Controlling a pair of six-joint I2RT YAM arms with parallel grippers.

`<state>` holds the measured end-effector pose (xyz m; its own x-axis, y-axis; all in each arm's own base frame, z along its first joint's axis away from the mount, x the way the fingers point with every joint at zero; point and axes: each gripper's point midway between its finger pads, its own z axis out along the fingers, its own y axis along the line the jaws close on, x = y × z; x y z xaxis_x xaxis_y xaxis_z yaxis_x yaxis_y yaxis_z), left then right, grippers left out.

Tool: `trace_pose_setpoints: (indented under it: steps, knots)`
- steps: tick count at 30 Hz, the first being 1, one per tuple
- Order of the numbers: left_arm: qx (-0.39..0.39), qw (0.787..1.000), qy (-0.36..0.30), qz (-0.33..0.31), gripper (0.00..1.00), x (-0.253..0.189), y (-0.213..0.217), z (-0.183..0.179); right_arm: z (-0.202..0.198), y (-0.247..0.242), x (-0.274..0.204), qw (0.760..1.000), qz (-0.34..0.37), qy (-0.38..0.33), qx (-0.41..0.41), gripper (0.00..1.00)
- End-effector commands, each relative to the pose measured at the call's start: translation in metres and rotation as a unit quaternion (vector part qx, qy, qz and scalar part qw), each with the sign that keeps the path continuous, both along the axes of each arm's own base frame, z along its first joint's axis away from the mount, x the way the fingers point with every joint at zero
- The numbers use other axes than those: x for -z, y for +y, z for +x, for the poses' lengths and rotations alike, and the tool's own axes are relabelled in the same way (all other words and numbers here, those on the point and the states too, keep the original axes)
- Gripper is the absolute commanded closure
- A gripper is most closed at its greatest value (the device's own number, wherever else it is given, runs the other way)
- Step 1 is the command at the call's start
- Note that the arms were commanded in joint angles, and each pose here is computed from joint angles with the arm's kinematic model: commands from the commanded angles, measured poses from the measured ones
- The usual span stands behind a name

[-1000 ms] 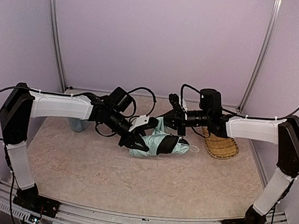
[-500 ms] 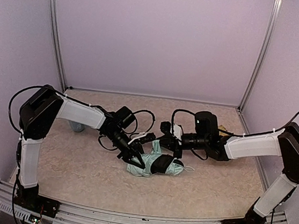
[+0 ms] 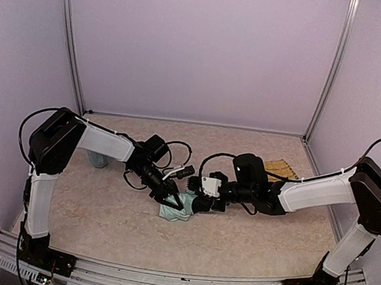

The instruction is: Put away the umbrella

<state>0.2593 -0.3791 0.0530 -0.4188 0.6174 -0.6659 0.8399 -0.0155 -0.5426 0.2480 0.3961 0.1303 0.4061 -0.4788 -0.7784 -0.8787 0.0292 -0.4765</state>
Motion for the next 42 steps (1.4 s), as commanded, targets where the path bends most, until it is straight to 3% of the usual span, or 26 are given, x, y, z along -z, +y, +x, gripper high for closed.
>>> trace_pose_setpoints:
  steps: [1,6,10,13,20,26,30,34,42]
  knots:
    - [-0.140,0.984,-0.057,0.091,1.00,0.026,0.025,0.084,-0.085,0.026,0.011,0.988,-0.001,0.041,-0.147,1.00]
    - [-0.200,0.967,-0.111,0.114,1.00,0.017,0.033,0.105,-0.076,0.010,0.057,0.994,-0.055,0.031,-0.092,0.97]
    - [-0.231,0.950,-0.159,0.136,1.00,0.012,0.034,0.118,-0.061,0.006,0.070,0.997,-0.058,0.001,-0.055,0.95]
    - [-0.207,0.949,-0.185,0.147,1.00,0.016,0.028,0.109,-0.056,0.007,0.081,0.996,-0.072,-0.006,-0.049,0.97]
    - [-0.156,0.964,-0.164,0.140,1.00,0.035,0.021,0.079,-0.041,0.002,0.106,0.993,-0.111,-0.022,-0.019,1.00]
    - [-0.177,0.950,-0.197,0.167,1.00,0.040,0.032,0.090,-0.033,-0.013,0.126,0.989,-0.142,0.003,0.033,0.99]
    - [-0.121,0.945,-0.251,0.173,1.00,0.043,0.025,0.067,-0.017,-0.021,0.137,0.983,-0.166,-0.007,0.078,0.96]
    - [-0.078,0.943,-0.259,0.195,1.00,0.059,0.020,0.045,-0.013,-0.025,0.135,0.982,-0.165,-0.006,0.094,0.93]
    - [-0.071,0.931,-0.257,0.248,1.00,0.077,0.025,0.047,-0.019,-0.035,0.132,0.980,-0.171,0.012,0.102,0.79]
